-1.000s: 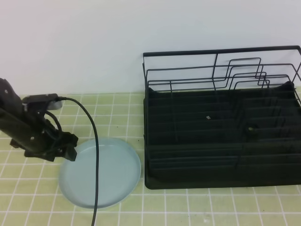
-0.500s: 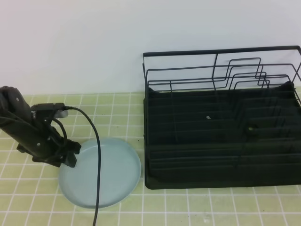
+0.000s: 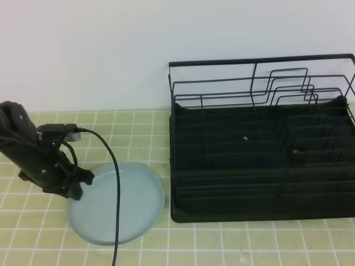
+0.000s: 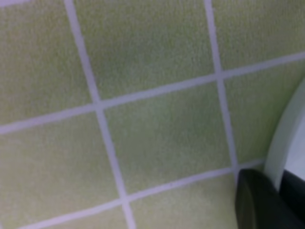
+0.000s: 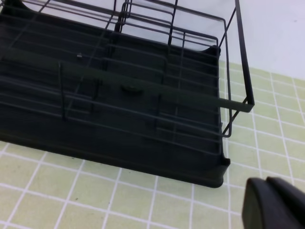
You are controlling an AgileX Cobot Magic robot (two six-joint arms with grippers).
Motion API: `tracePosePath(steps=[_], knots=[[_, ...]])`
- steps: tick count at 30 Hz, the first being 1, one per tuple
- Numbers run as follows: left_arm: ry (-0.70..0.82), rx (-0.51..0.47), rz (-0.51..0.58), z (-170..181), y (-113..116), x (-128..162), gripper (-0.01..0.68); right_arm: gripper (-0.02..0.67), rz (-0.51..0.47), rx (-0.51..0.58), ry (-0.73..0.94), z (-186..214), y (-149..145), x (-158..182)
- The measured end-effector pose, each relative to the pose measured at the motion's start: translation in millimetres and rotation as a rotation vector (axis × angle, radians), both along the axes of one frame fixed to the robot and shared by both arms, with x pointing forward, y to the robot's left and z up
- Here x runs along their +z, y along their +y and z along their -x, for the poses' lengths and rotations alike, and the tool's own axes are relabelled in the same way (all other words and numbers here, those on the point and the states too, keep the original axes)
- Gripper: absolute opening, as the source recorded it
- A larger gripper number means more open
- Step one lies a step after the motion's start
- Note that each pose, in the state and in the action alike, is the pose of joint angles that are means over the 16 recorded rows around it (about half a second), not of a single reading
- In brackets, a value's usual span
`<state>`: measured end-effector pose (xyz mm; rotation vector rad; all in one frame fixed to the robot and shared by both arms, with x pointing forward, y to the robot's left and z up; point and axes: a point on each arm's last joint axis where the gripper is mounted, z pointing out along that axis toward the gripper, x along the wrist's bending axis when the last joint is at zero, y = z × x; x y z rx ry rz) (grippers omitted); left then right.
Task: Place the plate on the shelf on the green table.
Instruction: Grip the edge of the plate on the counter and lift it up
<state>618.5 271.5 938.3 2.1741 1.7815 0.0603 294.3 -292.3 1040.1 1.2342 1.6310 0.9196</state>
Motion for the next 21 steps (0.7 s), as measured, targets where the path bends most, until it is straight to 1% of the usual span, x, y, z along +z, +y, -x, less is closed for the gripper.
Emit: tracePosePath(steps=[4, 7, 10, 16, 19, 21], knots=[[-0.033, -0.012, -0.021, -1.3, 3.9, 14.0, 0.02, -0.002, -0.002, 0.0, -0.002, -0.1, 0.1, 0.2], [-0.074, -0.012, -0.034, -1.6, 8.9, 30.4, 0.01, -0.002, -0.015, 0.003, -0.008, -0.3, 0.7, 0.8], [-0.129, -0.004, -0.043, 0.1, 14.7, 52.5, 0.006, -0.002, -0.056, 0.011, -0.019, -0.2, 2.7, 3.0], [-0.281, 0.031, -0.022, 13.3, 22.6, 108.6, 0.003, -0.002, -0.199, 0.072, -0.076, 1.8, 11.7, 17.9], [-0.366, 0.042, 0.032, 24.4, 21.1, 137.6, 0.003, -0.002, -0.292, 0.13, -0.124, 4.8, 18.5, 31.5], [-0.423, 0.039, 0.09, 33.2, 16.9, 156.7, 0.003, -0.002, -0.367, 0.172, -0.164, 7.7, 23.1, 42.8]])
